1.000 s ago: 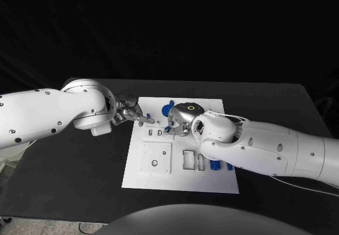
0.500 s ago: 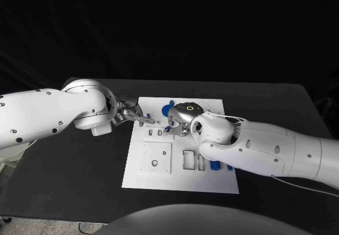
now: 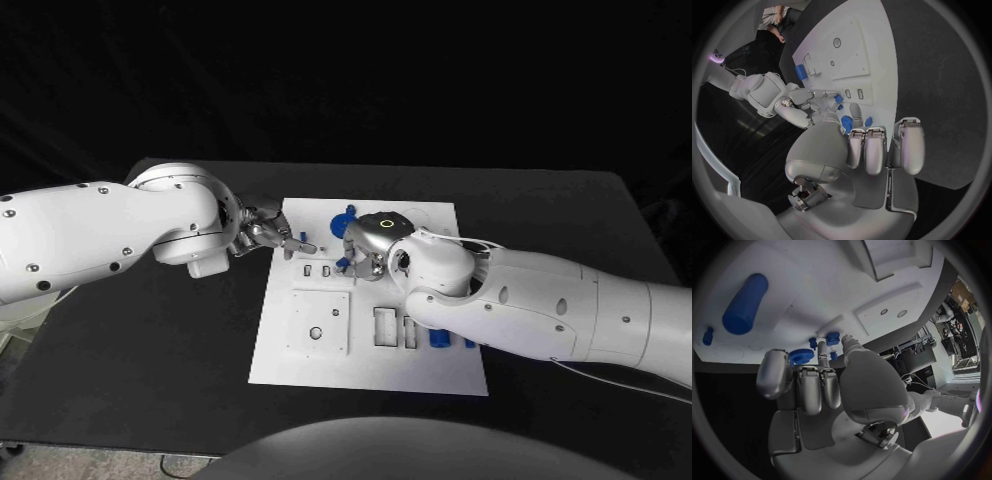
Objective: Assemble the parts on the task board
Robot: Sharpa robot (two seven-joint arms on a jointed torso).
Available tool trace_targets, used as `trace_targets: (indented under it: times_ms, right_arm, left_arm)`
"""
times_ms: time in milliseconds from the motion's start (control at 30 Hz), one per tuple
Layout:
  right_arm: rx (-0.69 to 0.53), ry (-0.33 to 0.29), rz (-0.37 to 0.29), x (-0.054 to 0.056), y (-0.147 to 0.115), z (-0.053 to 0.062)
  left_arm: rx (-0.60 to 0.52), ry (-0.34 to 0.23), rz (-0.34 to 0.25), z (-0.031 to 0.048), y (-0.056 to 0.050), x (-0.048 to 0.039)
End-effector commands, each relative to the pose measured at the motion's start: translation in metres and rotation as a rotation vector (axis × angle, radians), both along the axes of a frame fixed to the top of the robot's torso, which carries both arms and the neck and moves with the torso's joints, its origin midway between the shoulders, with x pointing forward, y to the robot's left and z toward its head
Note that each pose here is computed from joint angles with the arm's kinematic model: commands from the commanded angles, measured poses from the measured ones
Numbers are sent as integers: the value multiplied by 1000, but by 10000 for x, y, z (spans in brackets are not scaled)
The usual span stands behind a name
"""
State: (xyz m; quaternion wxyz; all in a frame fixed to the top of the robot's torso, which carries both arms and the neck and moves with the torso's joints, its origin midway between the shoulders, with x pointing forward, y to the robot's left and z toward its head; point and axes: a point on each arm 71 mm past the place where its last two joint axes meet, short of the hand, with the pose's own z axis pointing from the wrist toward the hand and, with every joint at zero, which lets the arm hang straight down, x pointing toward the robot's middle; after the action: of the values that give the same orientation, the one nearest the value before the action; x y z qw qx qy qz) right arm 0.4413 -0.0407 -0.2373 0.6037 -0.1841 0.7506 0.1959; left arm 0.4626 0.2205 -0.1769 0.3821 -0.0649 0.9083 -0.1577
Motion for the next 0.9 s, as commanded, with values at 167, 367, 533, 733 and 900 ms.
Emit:
trace_targets:
  times_ms: [167,367,533,733,900]
  right_arm:
    - [-25,18,5,-9,18,-33]
    - [19,14,30,-23,41,-17]
    - [57,10,50,-38,53,2]
    - [85,0,59,-38,49,16]
    - [129,-25,71,-37,32,45]
  left_arm:
    - [-9,14,-26,-12,-48,-7]
    - [-11,16,-27,-15,-56,-5]
    - [-11,18,-26,-19,-55,-4]
    - [-11,22,-27,-27,-60,0]
    - [-17,27,-30,-40,-77,1]
